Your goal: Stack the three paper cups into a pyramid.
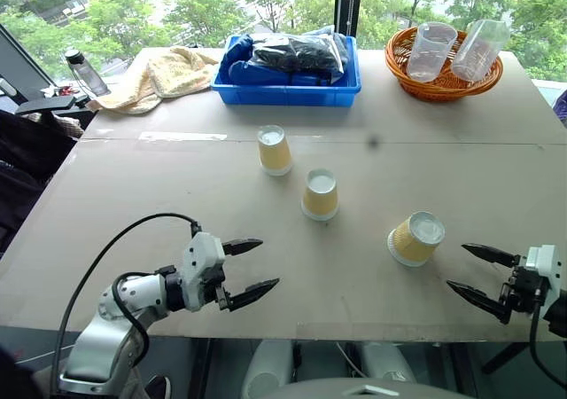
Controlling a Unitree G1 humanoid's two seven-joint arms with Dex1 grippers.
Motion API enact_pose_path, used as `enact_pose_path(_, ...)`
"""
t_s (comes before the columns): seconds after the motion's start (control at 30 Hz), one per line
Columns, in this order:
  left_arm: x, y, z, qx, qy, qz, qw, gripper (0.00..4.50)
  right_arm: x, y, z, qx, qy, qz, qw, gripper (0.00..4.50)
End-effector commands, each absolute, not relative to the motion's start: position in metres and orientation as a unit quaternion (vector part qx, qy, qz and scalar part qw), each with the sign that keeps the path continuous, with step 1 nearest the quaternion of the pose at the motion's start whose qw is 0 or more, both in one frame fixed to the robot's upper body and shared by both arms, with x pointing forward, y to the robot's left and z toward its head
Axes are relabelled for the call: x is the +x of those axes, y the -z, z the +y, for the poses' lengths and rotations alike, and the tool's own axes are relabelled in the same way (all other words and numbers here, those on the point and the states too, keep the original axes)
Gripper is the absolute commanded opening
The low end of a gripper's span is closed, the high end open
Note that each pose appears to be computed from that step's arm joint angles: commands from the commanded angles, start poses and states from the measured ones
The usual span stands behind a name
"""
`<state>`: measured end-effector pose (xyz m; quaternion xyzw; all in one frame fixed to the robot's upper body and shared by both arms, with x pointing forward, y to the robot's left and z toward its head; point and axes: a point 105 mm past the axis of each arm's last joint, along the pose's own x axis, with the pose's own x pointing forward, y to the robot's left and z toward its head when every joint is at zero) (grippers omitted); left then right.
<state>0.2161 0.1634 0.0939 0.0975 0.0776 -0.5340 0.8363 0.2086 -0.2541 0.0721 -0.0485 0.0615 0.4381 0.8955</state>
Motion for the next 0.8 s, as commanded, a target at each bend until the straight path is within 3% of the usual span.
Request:
enact_pose_path(0.03,0.218,-0.127,0.155,0.111,0.579,0.036,0.807,4.37,0.214,-0.093,-0.242,-0.066,-0.439,0.014,0.896,4.5)
enact_pose_path(0.33,0.208,-0.174,0.142,0.126,0.683,0.03,0.719,4.37,0.227,-0.114,-0.207,-0.053,-0.437,-0.033,0.898,4.5)
enact_pose_path(0.8,0.216,-0.183,0.138,0.137,0.686,0.008,0.714,4.37,0.24,-0.122,-0.186,-0.046,-0.435,-0.043,0.898,4.5)
